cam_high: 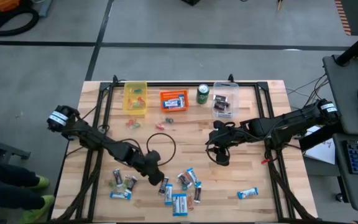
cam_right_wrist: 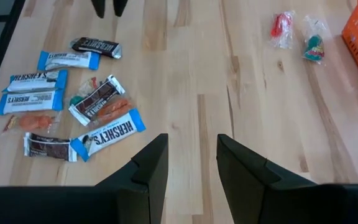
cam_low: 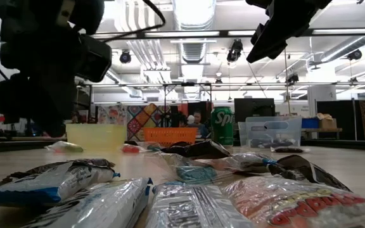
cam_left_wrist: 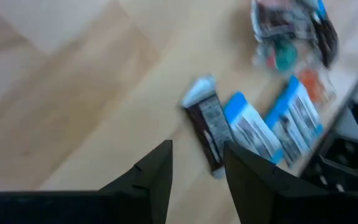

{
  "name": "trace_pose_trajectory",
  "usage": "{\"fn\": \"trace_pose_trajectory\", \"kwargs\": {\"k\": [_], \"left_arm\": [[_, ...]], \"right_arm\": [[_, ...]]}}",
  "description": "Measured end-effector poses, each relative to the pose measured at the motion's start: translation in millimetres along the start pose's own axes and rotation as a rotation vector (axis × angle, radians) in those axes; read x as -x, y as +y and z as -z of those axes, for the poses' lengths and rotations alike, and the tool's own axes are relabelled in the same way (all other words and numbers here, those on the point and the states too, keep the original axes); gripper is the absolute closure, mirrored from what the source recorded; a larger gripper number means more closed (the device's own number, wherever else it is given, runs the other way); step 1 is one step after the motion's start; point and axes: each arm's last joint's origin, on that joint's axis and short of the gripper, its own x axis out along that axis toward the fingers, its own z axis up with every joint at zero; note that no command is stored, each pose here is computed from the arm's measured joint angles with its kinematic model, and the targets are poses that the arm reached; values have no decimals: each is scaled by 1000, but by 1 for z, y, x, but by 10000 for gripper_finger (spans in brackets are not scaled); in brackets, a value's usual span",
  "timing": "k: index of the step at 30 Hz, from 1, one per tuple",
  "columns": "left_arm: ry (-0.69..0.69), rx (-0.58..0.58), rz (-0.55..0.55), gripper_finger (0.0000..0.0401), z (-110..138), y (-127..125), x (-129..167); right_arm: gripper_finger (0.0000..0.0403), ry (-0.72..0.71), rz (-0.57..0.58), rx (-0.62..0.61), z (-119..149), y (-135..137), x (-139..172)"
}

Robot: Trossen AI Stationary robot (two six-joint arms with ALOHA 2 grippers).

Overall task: Organize candy in baskets
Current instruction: Put the brown chocolate into the transparent bin

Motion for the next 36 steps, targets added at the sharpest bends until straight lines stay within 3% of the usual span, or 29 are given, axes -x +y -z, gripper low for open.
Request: {"fn": "trace_pose_trajectory", "kwargs": {"k": [11, 17, 27, 36], "left_arm": [[-223, 41, -3, 276, 9, -22, 8], [-217, 58, -36, 276, 20, -35, -15], [-157, -3, -367, 276, 22, -60, -38], [-156, -35, -384, 276, 21, -71, -53]], "right_arm": [[280, 25, 4, 19, 2, 0, 0], [280, 44, 7, 29, 4, -1, 0], [280, 54, 8, 63, 5, -1, 0], [280, 58, 8, 68, 6, -1, 0]]}}
